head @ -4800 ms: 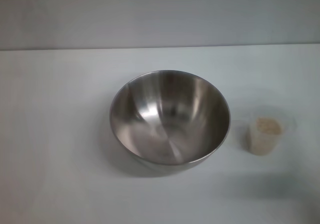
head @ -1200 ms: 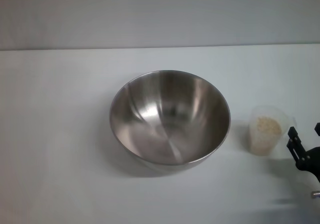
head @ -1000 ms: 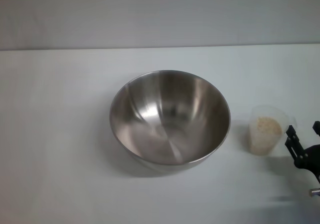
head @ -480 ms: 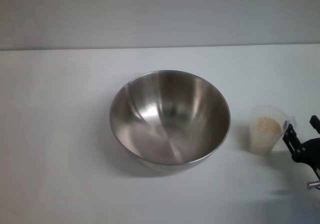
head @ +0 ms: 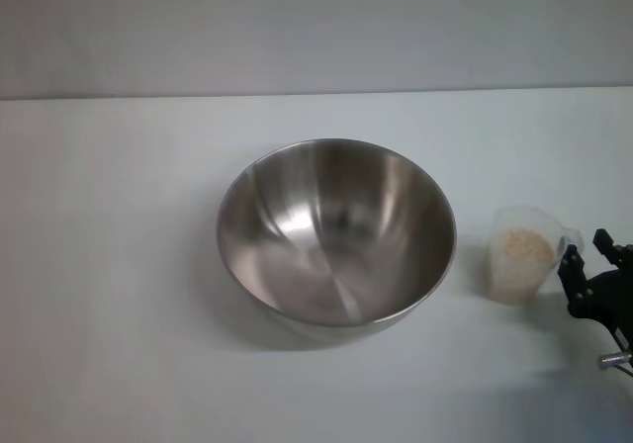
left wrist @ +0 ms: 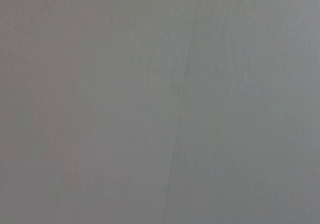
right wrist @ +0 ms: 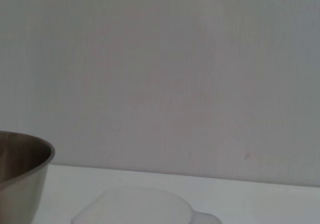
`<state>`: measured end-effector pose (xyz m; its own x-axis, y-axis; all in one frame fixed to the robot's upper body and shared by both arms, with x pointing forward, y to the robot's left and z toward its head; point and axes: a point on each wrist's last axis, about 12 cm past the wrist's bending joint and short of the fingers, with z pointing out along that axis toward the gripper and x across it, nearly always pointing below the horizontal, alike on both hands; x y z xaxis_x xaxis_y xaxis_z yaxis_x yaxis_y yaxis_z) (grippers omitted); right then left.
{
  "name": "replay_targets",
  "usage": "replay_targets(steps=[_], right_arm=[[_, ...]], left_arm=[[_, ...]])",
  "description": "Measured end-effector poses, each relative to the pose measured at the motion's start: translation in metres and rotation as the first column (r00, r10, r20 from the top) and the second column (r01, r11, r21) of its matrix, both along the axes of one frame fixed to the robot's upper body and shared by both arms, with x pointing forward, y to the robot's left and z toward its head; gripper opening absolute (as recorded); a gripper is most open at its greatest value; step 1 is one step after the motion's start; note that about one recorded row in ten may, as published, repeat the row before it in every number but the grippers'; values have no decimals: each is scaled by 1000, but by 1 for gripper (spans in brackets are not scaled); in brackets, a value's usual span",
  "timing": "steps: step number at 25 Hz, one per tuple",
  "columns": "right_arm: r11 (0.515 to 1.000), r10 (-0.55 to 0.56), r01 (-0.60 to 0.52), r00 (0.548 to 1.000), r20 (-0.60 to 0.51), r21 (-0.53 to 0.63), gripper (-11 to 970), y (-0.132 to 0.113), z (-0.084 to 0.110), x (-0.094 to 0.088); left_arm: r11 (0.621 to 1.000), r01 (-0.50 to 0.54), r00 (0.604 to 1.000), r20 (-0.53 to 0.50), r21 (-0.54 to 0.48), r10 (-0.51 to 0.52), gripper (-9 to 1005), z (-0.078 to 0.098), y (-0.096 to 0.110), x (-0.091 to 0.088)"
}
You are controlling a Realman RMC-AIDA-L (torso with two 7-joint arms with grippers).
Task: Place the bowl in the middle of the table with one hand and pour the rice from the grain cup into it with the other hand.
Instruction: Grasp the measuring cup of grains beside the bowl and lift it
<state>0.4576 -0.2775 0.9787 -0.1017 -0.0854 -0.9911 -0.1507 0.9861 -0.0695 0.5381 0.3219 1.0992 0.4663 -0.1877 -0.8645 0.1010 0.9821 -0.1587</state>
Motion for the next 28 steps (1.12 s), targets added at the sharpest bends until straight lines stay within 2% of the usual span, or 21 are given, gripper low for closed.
replay_targets(steps=[2, 7, 19, 28], right_arm=[[1000, 1, -1, 1000, 0, 1, 549, 0, 0, 0], [1000, 2, -2, 1000, 4, 7, 333, 2, 1, 0], [1000, -2, 2, 1000, 5, 19, 318, 4, 0, -2], [1000, -2, 2, 1000, 4, 23, 211, 4, 0, -3]], left_arm=[[1000, 0, 1000, 1, 0, 0, 694, 0, 0, 0], [1000, 1, 1000, 2, 0, -1, 694, 0, 0, 0], [1000, 4, 1000, 12, 2, -4, 694, 3, 1, 0], [1000, 11, 1000, 17, -14, -11, 694, 2, 3, -4]])
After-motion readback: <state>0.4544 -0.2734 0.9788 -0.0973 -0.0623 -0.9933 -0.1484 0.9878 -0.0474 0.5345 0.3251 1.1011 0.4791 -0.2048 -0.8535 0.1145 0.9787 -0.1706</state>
